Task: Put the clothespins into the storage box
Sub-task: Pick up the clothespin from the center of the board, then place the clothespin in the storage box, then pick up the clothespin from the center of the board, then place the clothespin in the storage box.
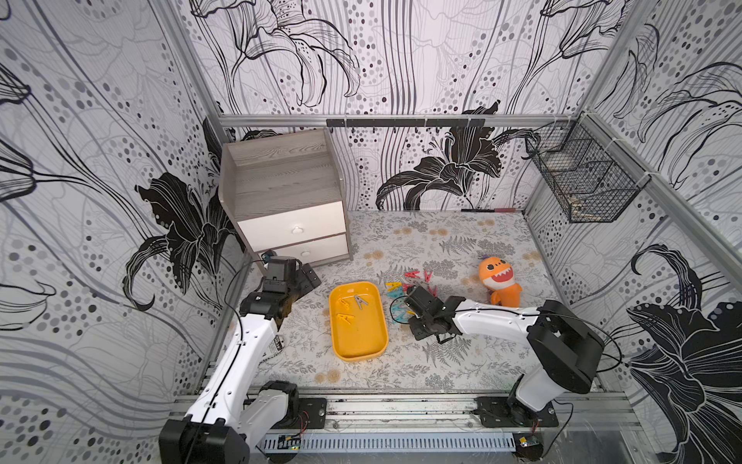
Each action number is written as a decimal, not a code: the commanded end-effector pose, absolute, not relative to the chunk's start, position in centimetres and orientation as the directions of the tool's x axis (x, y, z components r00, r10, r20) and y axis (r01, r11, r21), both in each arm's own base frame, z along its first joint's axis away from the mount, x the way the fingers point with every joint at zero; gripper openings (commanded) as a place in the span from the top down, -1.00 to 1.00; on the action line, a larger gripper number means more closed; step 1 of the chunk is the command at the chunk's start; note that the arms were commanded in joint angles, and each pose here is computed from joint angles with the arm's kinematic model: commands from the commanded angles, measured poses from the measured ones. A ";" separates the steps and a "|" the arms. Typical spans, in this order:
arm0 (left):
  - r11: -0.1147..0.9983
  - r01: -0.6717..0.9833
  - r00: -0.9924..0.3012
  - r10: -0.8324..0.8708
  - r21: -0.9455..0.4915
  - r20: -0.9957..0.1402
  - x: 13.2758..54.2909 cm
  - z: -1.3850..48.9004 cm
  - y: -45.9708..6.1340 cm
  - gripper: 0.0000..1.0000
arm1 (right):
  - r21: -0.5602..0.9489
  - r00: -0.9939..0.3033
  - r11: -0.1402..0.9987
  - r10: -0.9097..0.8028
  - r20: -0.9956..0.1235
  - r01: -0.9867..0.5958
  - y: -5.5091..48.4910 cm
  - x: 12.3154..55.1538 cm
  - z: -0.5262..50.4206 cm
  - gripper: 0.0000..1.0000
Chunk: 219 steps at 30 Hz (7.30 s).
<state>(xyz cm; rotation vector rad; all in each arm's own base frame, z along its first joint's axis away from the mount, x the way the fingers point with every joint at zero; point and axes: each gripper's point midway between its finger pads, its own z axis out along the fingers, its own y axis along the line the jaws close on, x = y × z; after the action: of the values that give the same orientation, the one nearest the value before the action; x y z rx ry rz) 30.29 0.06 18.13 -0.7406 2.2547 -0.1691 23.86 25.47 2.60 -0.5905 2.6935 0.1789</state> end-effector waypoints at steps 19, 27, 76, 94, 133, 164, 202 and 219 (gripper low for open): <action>0.819 -0.447 -0.509 -0.564 -0.360 -0.650 30.9 19.7 0.2 -0.95 | 0.070 -0.719 0.865 -0.366 -0.591 -0.497 28.4 26.9 14.2 0.85; 0.824 -0.459 -0.508 -0.549 -0.331 -0.664 30.9 19.9 0.4 -0.95 | 0.128 -0.643 0.743 -0.463 -0.610 -0.657 39.2 26.6 14.7 0.85; 0.832 -0.464 -0.501 -0.530 -0.305 -0.685 30.5 20.4 0.9 -0.95 | 0.159 -0.749 0.840 -0.358 -0.558 -0.519 33.9 29.8 12.0 0.37; 0.832 -0.461 -0.499 -0.530 -0.308 -0.686 30.4 20.8 0.8 -0.95 | 0.145 -0.689 0.721 -0.554 -0.467 -0.677 29.4 25.3 5.8 0.09; 0.830 -0.463 -0.498 -0.534 -0.312 -0.683 30.7 21.1 0.8 -0.95 | 0.130 -0.533 0.550 -0.679 -0.505 -0.825 30.2 23.7 6.7 0.79; 0.836 -0.460 -0.510 -0.524 -0.299 -0.682 30.4 20.6 0.8 -0.95 | 0.152 -0.636 0.656 -0.608 -0.476 -0.740 41.7 25.1 6.5 0.88; 0.838 -0.455 -0.510 -0.522 -0.301 -0.684 30.5 20.7 0.7 -0.95 | 0.105 -0.802 0.944 -0.204 -0.562 -0.314 41.1 30.4 6.1 0.38; 0.838 -0.451 -0.511 -0.524 -0.306 -0.681 30.5 20.6 0.6 -0.95 | 0.093 -0.813 0.956 -0.184 -0.553 -0.279 27.3 30.8 9.8 0.34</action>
<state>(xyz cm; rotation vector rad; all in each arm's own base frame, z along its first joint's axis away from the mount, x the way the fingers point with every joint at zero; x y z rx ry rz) 30.31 0.69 19.80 -0.7294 2.2133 -0.1076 32.37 29.53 12.18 -0.2469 2.4667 0.2686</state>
